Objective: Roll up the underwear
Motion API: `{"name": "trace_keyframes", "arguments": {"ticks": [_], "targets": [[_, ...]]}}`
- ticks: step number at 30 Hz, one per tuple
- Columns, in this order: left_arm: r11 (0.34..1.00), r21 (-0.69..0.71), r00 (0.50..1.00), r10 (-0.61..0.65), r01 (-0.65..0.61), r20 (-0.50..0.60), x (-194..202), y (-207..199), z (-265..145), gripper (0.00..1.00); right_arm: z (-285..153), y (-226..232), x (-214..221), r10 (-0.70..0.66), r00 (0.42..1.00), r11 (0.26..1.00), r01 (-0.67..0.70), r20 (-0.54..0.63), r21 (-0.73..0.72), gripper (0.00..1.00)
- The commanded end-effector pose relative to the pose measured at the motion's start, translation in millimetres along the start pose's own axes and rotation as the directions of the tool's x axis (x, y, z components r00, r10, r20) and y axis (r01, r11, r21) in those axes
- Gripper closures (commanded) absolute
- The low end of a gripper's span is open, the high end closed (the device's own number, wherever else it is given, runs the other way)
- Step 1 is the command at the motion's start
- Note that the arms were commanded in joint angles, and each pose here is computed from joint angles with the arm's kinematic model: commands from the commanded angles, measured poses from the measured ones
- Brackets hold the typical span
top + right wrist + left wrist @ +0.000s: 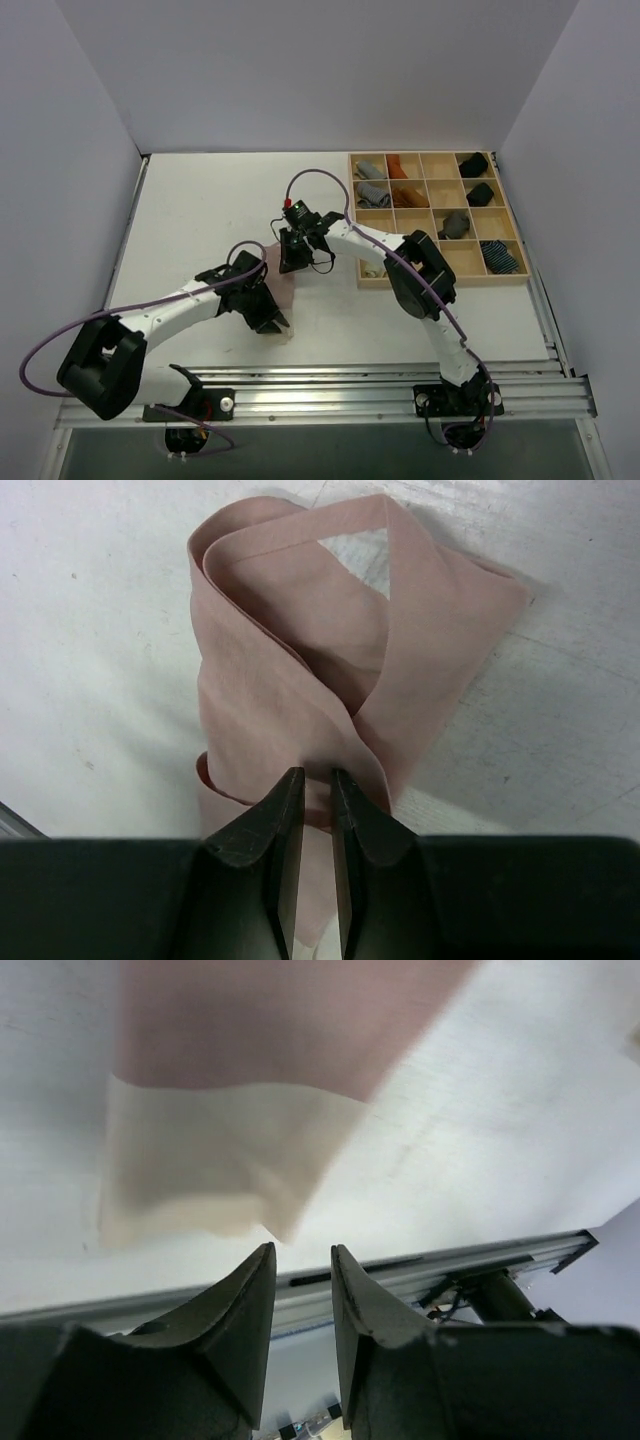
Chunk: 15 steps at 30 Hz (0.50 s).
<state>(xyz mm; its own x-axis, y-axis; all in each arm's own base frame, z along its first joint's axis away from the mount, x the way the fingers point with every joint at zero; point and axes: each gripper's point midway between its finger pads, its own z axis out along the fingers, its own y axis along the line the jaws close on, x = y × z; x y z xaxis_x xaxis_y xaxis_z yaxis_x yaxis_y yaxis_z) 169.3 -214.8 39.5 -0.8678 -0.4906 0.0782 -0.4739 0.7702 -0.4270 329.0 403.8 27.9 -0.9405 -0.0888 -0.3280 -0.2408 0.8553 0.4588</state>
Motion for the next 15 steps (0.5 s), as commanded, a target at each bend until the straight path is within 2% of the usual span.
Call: {"name": "trace_keyframes", "arguments": {"ticks": [1, 5, 8, 10, 15], "targets": [[0.995, 0.054, 0.989, 0.078, -0.085, 0.127, -23.7, -40.0, -55.3, 0.63, -46.7, 23.8, -31.6, -0.031, 0.995, 0.999, 0.034, 0.095, -0.032, 0.86], [0.996, 0.008, 0.986, 0.085, -0.087, 0.145, -32.5, -27.6, -72.4, 0.63, -69.3, 48.6, -49.2, -0.048, 0.988, 0.99, 0.066, 0.145, -0.128, 0.84], [1.0, -0.002, 0.994, 0.027, -0.027, 0.109, -29.8, -8.2, -57.2, 0.63, -56.1, 69.7, -38.3, -0.087, 0.994, 0.965, 0.102, 0.072, -0.241, 0.82], [1.0, -0.014, 0.996, -0.02, 0.021, 0.081, -23.3, 0.2, -47.3, 0.63, -43.8, 71.9, -20.5, -0.123, 0.992, 0.969, 0.122, 0.009, -0.217, 0.82], [0.994, -0.034, 0.994, -0.1, 0.102, 0.049, -10.3, 30.4, -17.7, 0.63, -5.6, 57.5, -11.8, -0.128, 0.992, 0.983, 0.126, -0.008, -0.134, 0.82]]}}
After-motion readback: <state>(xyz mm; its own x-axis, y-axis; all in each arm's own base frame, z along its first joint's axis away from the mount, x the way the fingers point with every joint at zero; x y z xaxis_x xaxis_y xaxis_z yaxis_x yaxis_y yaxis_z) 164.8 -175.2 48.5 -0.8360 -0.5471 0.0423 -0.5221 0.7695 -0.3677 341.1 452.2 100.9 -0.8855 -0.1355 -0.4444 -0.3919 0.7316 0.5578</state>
